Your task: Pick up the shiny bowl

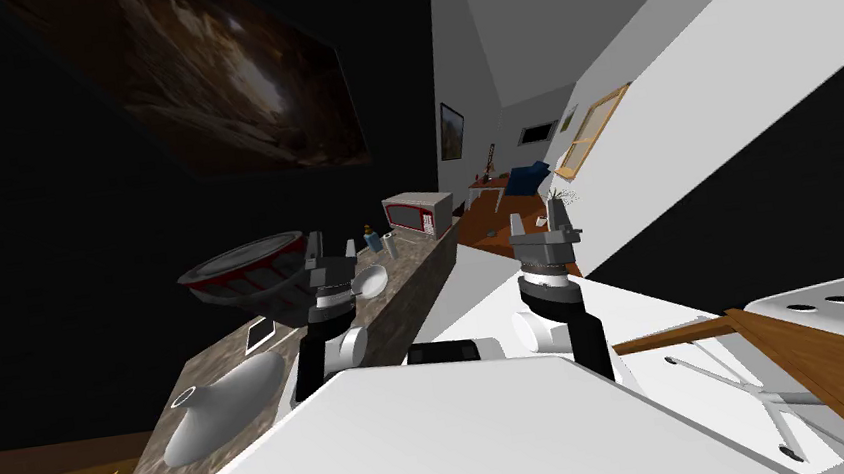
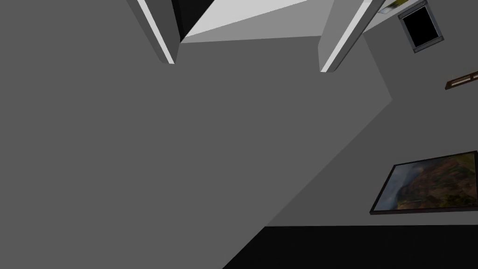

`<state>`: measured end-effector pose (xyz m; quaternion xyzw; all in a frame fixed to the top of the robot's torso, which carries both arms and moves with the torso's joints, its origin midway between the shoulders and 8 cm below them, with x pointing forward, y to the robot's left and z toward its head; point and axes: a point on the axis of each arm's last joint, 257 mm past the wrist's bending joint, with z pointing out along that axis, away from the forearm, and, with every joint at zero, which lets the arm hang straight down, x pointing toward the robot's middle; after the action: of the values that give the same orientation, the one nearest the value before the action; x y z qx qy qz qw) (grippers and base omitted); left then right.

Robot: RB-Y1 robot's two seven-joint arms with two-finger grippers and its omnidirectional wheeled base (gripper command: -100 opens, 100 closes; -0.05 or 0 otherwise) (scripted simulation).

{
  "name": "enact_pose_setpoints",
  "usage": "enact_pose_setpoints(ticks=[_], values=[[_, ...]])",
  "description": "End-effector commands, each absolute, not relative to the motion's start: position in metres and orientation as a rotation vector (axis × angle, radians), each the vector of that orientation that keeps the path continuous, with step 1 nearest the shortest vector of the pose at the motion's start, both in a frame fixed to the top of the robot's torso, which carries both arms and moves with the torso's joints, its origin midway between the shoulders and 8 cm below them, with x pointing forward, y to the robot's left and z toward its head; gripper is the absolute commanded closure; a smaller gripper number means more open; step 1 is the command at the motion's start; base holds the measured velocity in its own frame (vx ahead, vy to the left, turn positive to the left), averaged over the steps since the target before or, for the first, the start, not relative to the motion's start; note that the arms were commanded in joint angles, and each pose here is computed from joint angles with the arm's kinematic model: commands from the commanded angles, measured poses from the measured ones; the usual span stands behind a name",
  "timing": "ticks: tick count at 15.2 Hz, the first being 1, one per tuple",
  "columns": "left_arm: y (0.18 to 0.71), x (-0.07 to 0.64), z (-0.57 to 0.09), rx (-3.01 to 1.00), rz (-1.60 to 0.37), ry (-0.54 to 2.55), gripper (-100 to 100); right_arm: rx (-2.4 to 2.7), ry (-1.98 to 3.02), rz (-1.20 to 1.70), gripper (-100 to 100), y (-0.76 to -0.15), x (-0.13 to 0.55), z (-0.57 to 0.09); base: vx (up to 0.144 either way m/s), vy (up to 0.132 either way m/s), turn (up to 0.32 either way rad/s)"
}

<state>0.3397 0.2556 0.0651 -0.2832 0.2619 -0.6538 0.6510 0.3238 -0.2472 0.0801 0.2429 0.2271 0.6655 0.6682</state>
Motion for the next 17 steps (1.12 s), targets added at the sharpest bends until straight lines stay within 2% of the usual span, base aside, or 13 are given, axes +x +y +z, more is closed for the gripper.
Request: enact_pose_setpoints(ticks=[1,17], values=[[0.258,0.345,0.056,-0.664,-1.475,0.642,-100,0.548,0.512,1.501,0,-0.247,0.324,0.080,-0.001,-0.011,-0.031],[0.308,0.375,-0.022,-0.978,-1.358,0.878,-100,0.548,0.512,1.501,0,-0.247,0.324,0.080,0.003,-0.030,-0.048]])
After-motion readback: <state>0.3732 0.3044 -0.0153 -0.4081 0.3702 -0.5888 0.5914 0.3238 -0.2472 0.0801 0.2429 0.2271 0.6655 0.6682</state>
